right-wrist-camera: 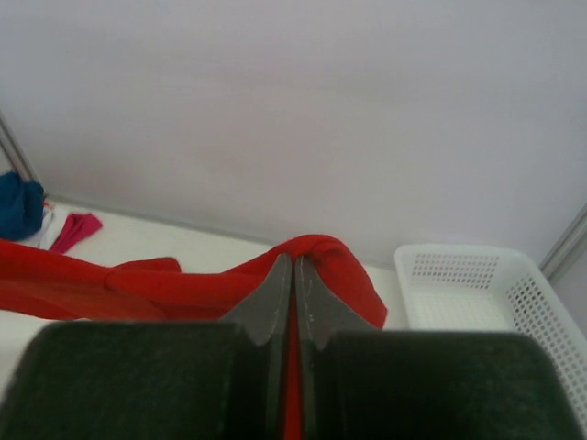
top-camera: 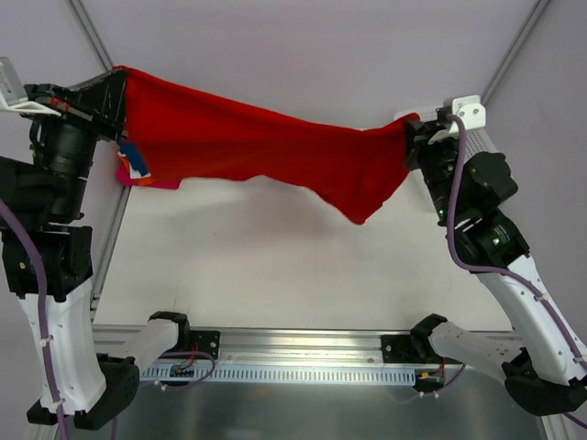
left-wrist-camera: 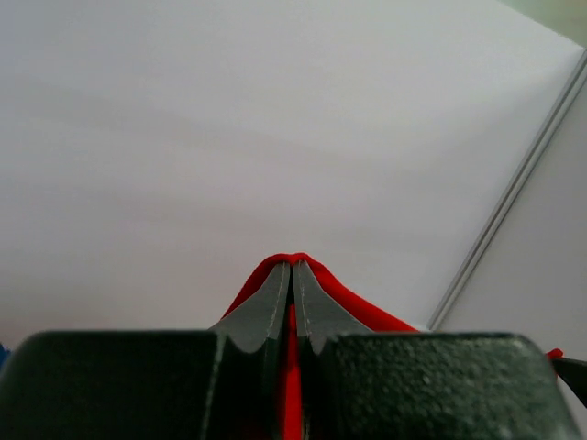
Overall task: Fold and stack the t-shirts
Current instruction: Flatten the tshirt out
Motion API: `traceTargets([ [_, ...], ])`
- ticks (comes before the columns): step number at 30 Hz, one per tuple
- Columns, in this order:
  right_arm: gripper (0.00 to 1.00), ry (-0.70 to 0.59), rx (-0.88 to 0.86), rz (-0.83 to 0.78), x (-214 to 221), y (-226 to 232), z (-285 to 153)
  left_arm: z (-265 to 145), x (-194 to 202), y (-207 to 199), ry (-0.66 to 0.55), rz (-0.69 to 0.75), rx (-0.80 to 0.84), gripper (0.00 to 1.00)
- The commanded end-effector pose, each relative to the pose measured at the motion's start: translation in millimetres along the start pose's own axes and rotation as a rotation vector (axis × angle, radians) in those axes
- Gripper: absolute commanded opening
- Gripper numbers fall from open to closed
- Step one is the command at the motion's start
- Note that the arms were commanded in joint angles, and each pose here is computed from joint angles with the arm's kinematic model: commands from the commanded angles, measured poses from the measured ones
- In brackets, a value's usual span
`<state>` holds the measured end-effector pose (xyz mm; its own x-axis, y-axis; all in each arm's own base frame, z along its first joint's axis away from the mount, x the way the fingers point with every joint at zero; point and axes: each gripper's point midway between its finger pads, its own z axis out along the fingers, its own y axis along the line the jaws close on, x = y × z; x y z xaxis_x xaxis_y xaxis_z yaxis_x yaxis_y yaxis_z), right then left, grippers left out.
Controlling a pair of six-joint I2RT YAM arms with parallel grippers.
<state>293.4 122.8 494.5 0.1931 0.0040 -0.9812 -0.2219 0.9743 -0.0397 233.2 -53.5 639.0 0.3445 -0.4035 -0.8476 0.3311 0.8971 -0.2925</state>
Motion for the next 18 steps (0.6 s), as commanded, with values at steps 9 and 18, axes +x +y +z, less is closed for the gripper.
traceTargets([
  [9, 0.00, -0.159, -0.050, 0.078, -65, 0, -36, -21, -6, -7, -0.032, -0.015, 0.021, 0.00],
  [18, 0.00, -0.008, -0.019, -0.035, -31, 24, 44, 75, 97, 41, 0.212, -0.065, -0.054, 0.00],
])
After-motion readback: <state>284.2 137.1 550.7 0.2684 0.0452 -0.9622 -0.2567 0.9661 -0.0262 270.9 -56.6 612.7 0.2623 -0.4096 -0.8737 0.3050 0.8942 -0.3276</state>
